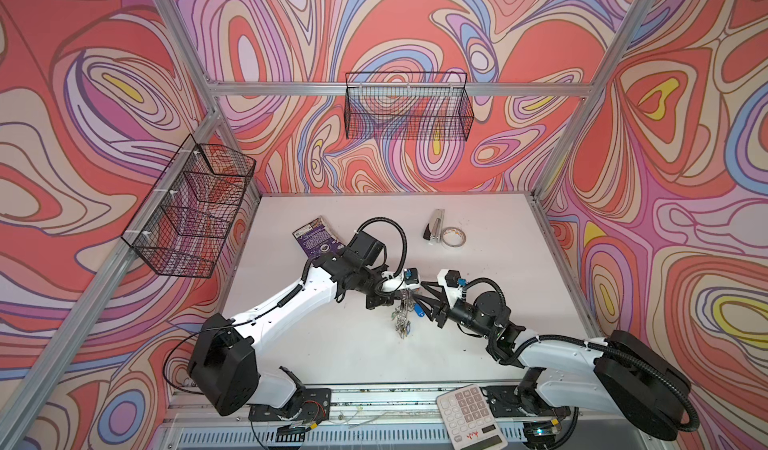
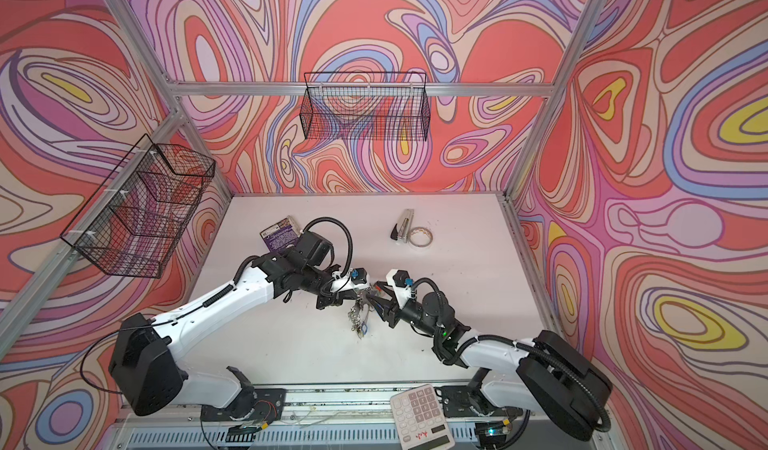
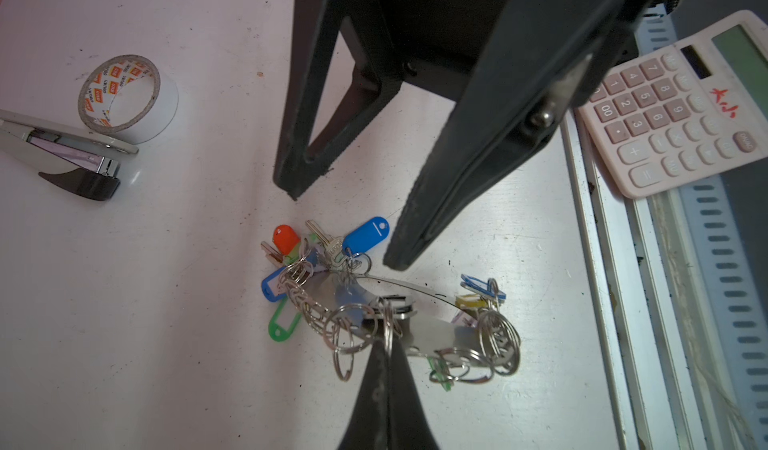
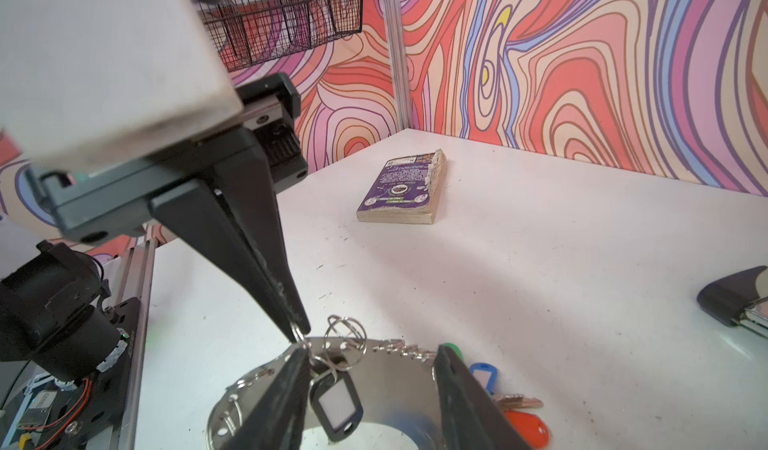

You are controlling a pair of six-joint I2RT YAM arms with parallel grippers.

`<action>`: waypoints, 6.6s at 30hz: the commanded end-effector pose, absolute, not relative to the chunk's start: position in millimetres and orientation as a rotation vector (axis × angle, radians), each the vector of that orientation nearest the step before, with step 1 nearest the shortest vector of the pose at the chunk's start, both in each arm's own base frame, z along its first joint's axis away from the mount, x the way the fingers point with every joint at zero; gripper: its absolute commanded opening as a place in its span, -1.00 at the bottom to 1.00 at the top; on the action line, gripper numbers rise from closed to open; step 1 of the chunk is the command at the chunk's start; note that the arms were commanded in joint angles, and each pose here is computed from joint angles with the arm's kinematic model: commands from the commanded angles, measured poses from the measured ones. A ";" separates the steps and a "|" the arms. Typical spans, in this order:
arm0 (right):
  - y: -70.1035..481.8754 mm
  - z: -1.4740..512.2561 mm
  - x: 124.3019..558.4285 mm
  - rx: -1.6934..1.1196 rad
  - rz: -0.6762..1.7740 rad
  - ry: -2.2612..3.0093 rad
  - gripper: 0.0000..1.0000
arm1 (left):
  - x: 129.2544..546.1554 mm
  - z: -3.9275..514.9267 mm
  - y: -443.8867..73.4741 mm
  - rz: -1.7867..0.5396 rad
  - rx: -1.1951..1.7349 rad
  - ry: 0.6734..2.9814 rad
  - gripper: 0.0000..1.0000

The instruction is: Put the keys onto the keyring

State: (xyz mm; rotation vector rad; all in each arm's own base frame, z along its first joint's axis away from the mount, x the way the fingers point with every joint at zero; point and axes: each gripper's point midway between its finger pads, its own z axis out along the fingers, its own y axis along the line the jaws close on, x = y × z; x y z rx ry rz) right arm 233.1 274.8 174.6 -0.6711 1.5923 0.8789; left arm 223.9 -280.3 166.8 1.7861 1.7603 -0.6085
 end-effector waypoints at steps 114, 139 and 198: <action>261.5 162.0 256.1 -0.588 0.655 1.684 -1.00 | 232.6 169.6 -278.7 -0.777 1.649 1.845 -1.00; 197.4 165.2 286.0 -0.207 0.393 1.728 0.15 | 257.0 193.1 -287.0 -0.798 1.344 1.937 -1.00; 187.3 159.9 294.5 -0.170 0.280 1.807 0.78 | 232.8 73.7 -334.0 -0.716 1.223 2.397 -0.95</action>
